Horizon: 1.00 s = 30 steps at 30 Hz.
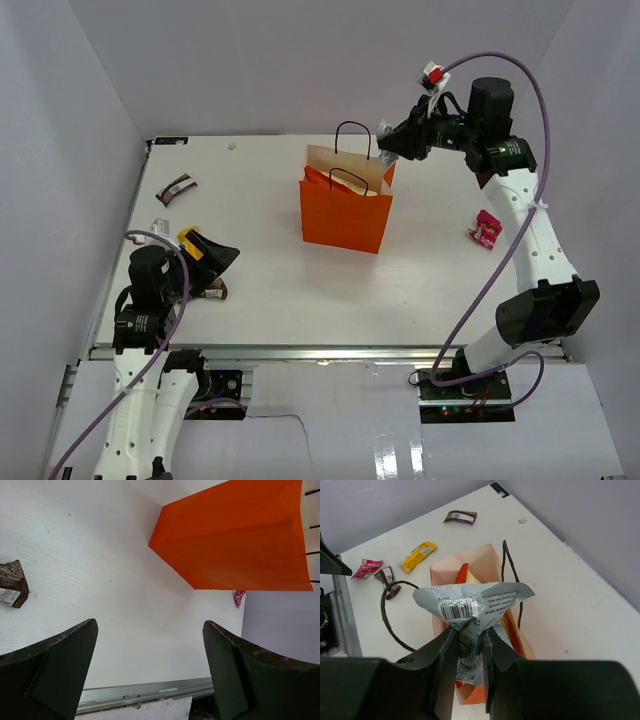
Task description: Place the snacks into the paper bag
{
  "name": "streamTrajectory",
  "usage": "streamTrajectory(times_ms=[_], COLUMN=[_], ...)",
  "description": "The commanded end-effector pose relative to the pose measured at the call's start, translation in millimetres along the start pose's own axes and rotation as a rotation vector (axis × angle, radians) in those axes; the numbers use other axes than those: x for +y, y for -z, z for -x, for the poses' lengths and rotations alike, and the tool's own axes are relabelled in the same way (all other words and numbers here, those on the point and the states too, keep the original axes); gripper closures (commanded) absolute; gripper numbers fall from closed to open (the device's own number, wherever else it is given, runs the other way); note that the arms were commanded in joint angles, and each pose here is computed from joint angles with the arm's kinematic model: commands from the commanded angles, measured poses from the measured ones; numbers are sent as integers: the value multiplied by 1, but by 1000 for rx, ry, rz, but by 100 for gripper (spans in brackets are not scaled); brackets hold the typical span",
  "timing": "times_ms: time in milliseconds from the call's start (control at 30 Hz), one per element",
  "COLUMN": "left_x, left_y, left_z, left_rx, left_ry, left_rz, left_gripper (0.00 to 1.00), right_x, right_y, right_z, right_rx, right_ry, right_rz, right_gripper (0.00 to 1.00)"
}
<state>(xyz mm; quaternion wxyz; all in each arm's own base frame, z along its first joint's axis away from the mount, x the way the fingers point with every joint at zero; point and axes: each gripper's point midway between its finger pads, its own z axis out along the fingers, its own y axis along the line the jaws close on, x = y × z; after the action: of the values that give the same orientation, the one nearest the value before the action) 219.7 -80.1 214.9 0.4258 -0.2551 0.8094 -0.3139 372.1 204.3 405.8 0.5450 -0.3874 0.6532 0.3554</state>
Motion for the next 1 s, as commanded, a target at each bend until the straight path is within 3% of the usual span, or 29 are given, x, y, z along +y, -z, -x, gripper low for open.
streamTrajectory(times_ms=[0,267,433,533,800,967], left_x=[-3,-5,0,6,46,85], left_y=[6,7,4,1,-7,-8], left_z=[2,3,4,3,8,26], left_rx=[-7,-9,-3,4,-21,-110], left_ry=[7,21,41,79,207,232], left_rz=[-1,-1,38,74,332,581], left_gripper=[4,4,5,5,8,14], right_x=[2,4,-1,-6,-35,-56], right_y=[-19,-44,-45,-44,7,63], right_z=[-6,-48,-61,-57,-48,-102], right_rx=[-15,62,91,91,85,165], right_ry=[-121,-164,-145,-117,-86,-132], right_rz=[18,35,3,-24,-145,-239], right_gripper=[86,72,48,39,35,34])
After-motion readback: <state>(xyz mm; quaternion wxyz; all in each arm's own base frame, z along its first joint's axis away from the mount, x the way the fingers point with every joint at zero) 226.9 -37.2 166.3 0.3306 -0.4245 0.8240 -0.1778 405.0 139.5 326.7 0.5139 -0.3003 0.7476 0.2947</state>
